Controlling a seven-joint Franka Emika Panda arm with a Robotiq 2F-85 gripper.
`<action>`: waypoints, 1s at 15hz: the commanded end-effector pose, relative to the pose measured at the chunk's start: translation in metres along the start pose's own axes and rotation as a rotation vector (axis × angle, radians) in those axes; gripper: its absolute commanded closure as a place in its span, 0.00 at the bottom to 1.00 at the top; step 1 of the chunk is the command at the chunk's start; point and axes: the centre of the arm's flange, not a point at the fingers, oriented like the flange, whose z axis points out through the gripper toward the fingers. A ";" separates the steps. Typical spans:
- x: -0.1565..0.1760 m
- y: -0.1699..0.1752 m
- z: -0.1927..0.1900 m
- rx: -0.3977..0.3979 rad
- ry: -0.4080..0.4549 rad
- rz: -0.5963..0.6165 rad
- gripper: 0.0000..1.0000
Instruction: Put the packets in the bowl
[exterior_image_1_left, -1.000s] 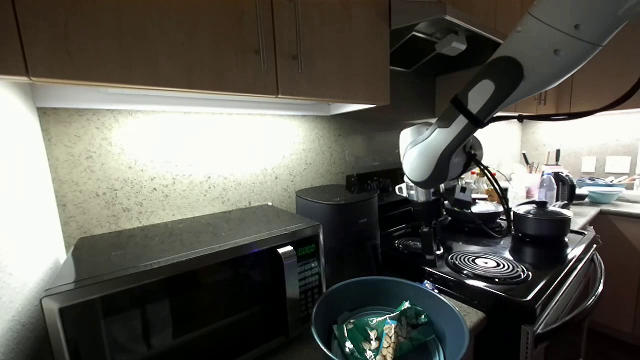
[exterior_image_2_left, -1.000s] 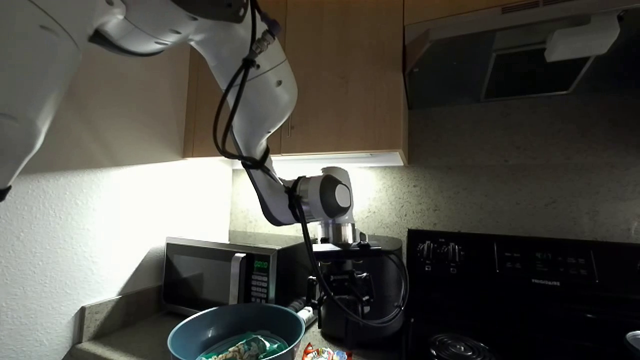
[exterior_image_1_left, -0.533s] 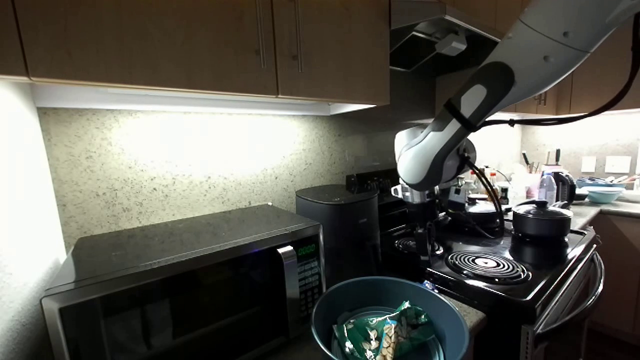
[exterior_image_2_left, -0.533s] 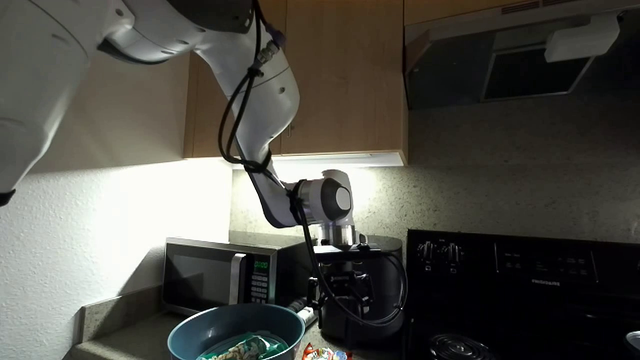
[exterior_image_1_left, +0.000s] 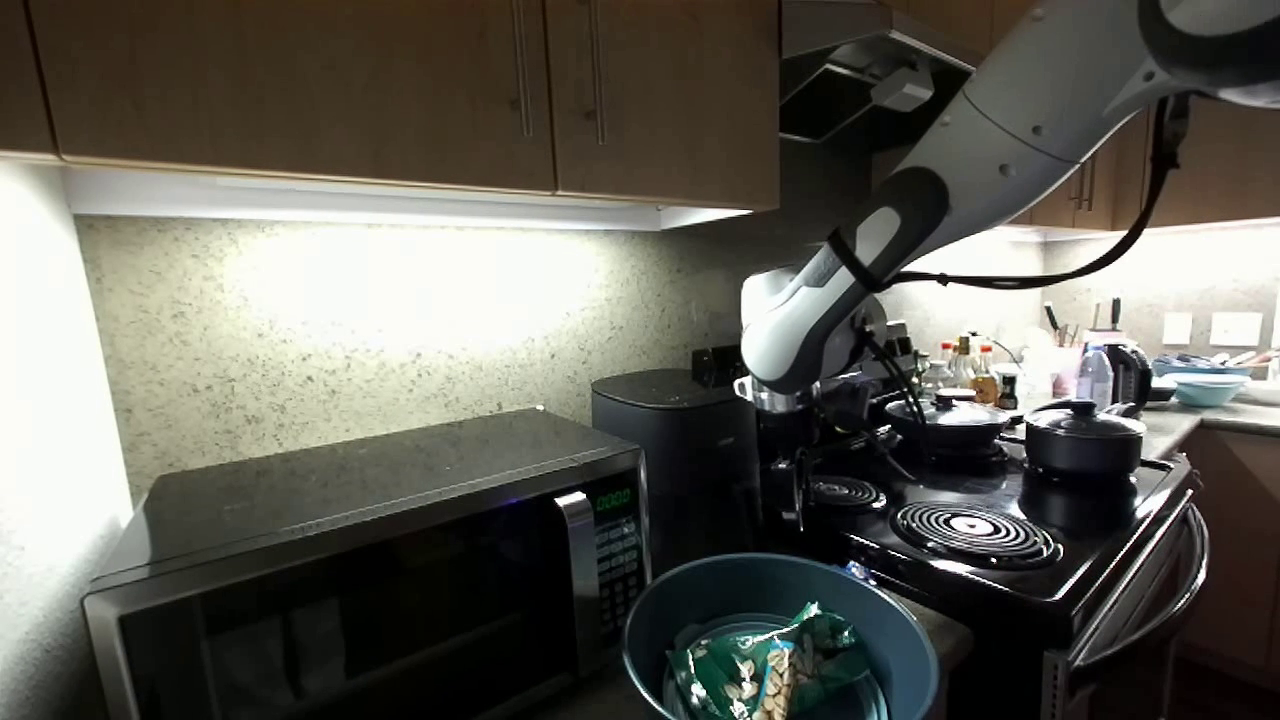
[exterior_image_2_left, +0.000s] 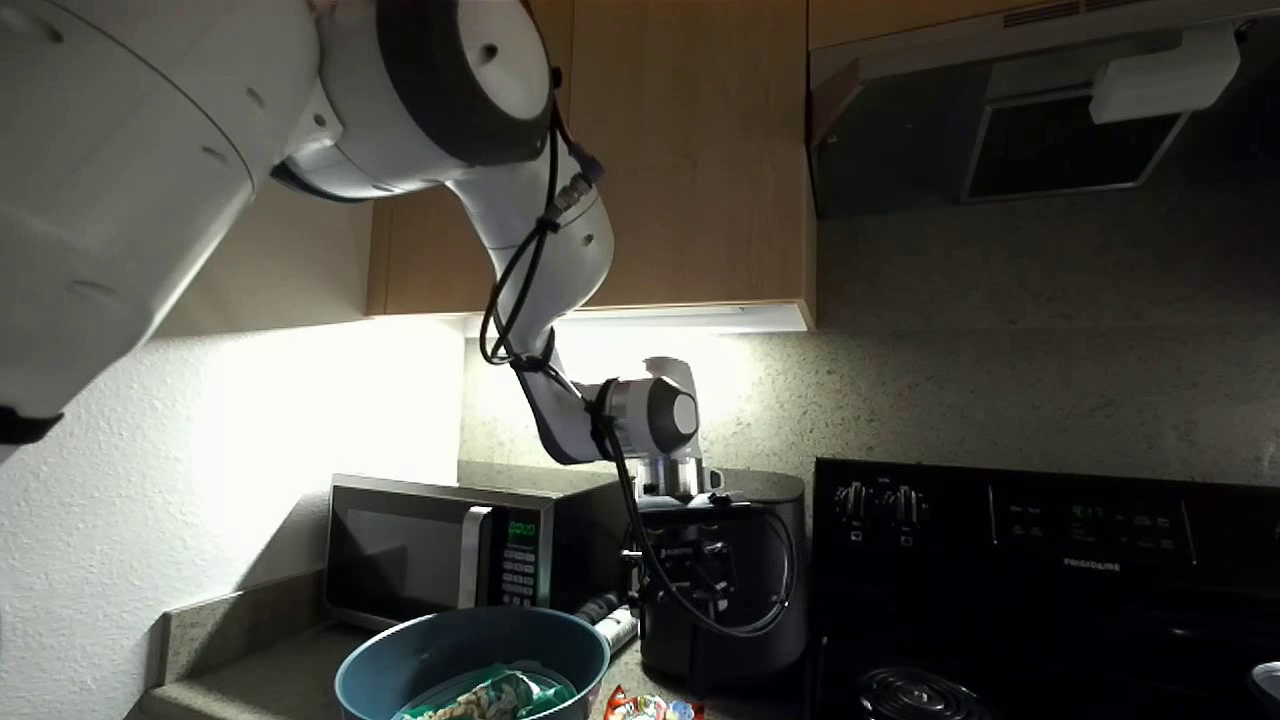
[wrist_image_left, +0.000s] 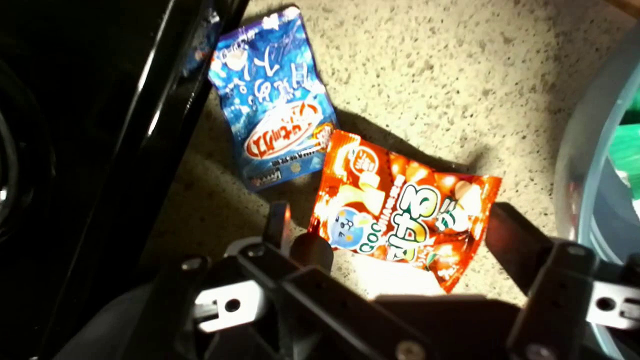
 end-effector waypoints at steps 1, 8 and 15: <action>0.028 -0.003 0.016 -0.007 0.005 0.049 0.00; 0.024 -0.008 0.029 0.031 -0.032 0.057 0.00; 0.020 -0.013 0.067 0.137 -0.161 0.040 0.00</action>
